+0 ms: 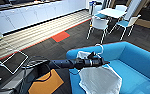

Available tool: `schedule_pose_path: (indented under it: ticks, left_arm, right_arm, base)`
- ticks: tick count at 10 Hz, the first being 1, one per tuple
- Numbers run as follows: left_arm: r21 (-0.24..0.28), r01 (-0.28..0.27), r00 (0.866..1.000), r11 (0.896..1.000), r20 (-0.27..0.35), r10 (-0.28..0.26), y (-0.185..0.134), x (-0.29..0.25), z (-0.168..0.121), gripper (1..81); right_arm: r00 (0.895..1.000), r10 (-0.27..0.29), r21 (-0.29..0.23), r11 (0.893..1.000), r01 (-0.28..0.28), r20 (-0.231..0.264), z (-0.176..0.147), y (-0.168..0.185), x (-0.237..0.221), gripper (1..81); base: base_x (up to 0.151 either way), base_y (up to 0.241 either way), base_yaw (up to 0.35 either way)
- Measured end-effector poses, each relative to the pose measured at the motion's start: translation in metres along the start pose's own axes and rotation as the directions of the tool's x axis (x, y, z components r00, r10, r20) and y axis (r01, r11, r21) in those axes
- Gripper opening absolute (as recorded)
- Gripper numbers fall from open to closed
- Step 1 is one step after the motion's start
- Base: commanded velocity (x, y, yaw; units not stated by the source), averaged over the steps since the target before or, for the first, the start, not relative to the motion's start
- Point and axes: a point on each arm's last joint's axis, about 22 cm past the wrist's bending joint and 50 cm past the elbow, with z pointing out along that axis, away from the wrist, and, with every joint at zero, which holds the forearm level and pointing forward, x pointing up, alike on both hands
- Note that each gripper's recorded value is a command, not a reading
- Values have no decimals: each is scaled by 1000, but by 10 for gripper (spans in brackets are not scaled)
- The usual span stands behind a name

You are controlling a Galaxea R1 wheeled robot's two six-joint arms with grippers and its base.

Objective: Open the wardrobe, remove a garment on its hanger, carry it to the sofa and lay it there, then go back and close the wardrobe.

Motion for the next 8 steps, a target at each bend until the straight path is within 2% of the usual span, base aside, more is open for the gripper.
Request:
schedule_pose_path:
  ticks: [3,8]
  left_arm:
    - [-2,-1,1000,1000,2,1,1,-2,1,10]
    - [57,-1,998,998,-55,4,-22,29,30,10]
  right_arm:
    - [1000,3,0,1000,-3,10,0,-1,-8,811]
    - [1000,6,1,1000,-6,9,1,-2,-8,811]
  base:
    - [0,0,0]
    - [0,0,0]
